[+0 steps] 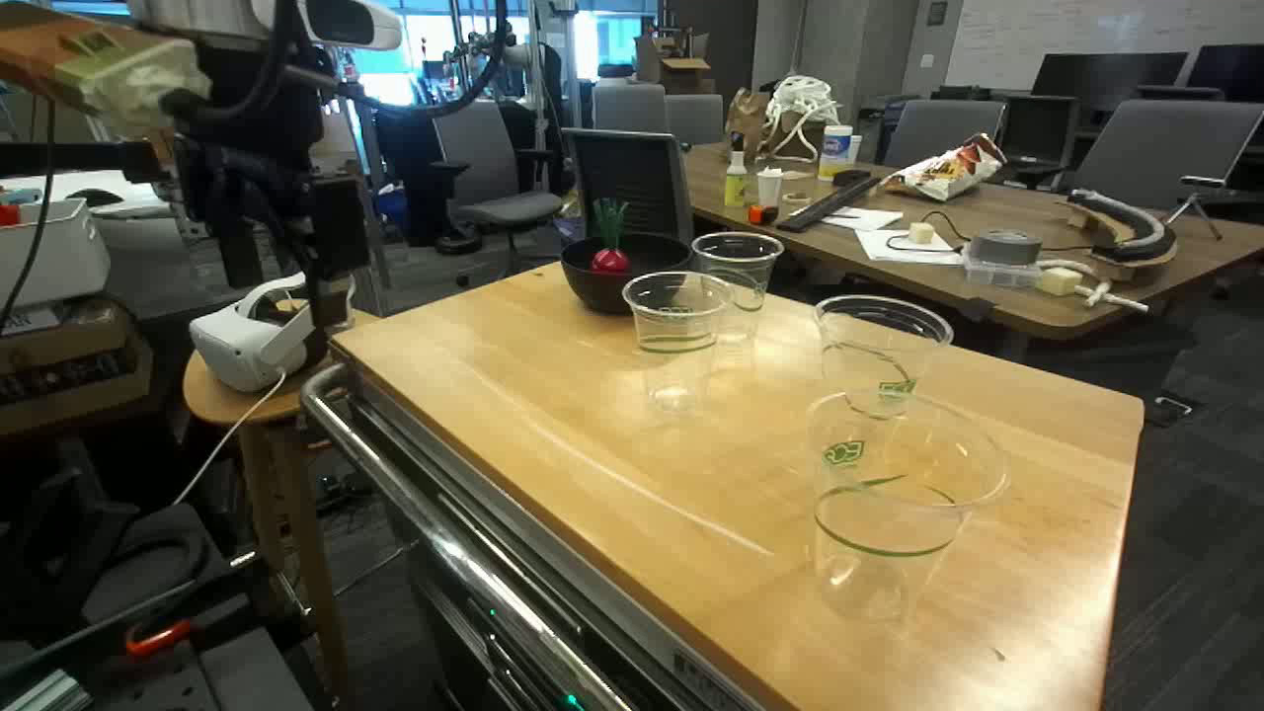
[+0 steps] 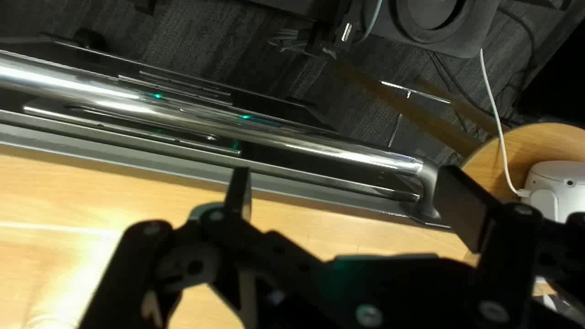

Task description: Stack the clear cups inside each other

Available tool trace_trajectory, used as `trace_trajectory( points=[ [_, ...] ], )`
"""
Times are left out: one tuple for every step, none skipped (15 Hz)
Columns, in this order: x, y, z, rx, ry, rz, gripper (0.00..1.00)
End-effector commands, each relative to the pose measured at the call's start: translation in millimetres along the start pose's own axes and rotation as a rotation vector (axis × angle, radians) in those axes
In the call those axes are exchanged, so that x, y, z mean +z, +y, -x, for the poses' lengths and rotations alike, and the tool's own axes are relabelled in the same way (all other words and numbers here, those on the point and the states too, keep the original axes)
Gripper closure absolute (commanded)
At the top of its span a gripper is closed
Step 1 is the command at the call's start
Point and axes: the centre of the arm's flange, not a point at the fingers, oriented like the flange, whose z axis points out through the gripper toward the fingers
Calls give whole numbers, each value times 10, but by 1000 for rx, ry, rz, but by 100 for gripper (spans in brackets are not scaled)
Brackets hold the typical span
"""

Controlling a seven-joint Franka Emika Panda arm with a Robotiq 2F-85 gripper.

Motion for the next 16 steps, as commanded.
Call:
trace_trajectory(
  points=[
    [-1, 0, -1, 0, 0, 0, 0],
    [-4, 0, -2, 0, 1, 0, 0],
    [-6, 0, -3, 0, 1, 0, 0],
    [-6, 0, -3, 0, 1, 0, 0],
    [-6, 0, -3, 0, 1, 0, 0],
    [-6, 0, -3, 0, 1, 0, 0],
    [-6, 0, -3, 0, 1, 0, 0],
    [-6, 0, -3, 0, 1, 0, 0],
    [-6, 0, -3, 0, 1, 0, 0],
    [-6, 0, -3, 0, 1, 0, 0],
    [-6, 0, -3, 0, 1, 0, 0],
    [-6, 0, -3, 0, 1, 0, 0],
    [-6, 0, -3, 0, 1, 0, 0],
    [-6, 0, -3, 0, 1, 0, 0],
    [16, -151, -112, -21, -14, 45, 0],
    [-12, -318, -246, -8, 14, 111, 0]
  ],
)
